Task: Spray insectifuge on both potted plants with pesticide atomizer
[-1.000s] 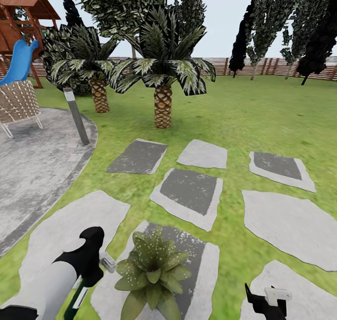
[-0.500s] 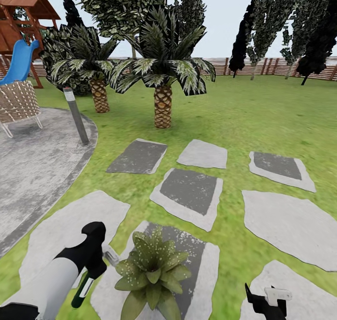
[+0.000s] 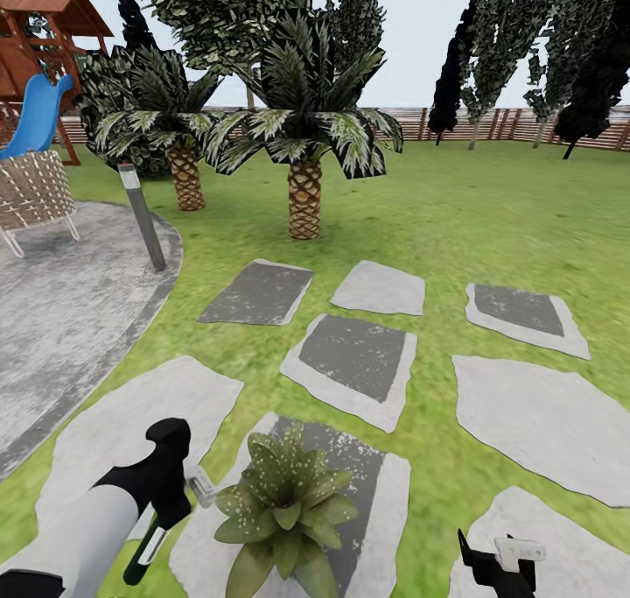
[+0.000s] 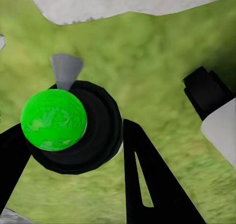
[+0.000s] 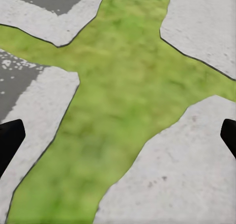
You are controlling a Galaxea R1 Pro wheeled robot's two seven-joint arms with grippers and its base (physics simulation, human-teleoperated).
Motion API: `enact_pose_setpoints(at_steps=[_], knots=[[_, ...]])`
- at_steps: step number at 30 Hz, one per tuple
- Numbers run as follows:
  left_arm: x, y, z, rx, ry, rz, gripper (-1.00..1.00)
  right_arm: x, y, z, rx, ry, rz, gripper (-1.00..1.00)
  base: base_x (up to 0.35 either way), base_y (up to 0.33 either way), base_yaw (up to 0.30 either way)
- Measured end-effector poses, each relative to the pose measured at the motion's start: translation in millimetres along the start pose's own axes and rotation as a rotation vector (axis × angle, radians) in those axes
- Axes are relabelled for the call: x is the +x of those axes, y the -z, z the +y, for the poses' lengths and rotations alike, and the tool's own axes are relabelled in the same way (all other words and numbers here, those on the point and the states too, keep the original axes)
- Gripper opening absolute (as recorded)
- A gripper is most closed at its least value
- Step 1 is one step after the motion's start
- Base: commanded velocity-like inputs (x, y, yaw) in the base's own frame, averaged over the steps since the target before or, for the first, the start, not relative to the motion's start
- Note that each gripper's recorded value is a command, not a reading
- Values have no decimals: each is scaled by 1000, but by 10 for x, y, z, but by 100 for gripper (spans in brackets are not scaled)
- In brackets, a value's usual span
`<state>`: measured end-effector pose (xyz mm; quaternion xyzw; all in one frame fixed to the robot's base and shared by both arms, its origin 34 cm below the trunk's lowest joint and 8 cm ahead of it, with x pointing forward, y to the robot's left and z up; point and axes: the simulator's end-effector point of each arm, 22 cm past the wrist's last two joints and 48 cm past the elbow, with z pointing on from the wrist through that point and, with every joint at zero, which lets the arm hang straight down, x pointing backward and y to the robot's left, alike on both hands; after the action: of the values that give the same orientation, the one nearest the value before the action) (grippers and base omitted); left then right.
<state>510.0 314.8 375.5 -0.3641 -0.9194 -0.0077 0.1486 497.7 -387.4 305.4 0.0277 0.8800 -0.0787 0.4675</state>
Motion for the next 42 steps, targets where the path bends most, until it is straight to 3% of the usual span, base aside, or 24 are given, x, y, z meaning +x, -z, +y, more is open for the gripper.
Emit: enact_pose_setpoints(at_steps=[14, 32, 42], knots=[[-52, 31, 8, -10, 1, -11, -100, -1, -1, 2, 0, 0, 0, 100, -3, -7, 237], [-67, 56, 39, -19, 12, -17, -100, 0, -1, -3, 1, -1, 0, 100, -51, -257, 11], [-52, 56, 51, -20, 17, -17, -100, -2, -1, 0, 0, 0, 0, 100, -60, -268, 239]])
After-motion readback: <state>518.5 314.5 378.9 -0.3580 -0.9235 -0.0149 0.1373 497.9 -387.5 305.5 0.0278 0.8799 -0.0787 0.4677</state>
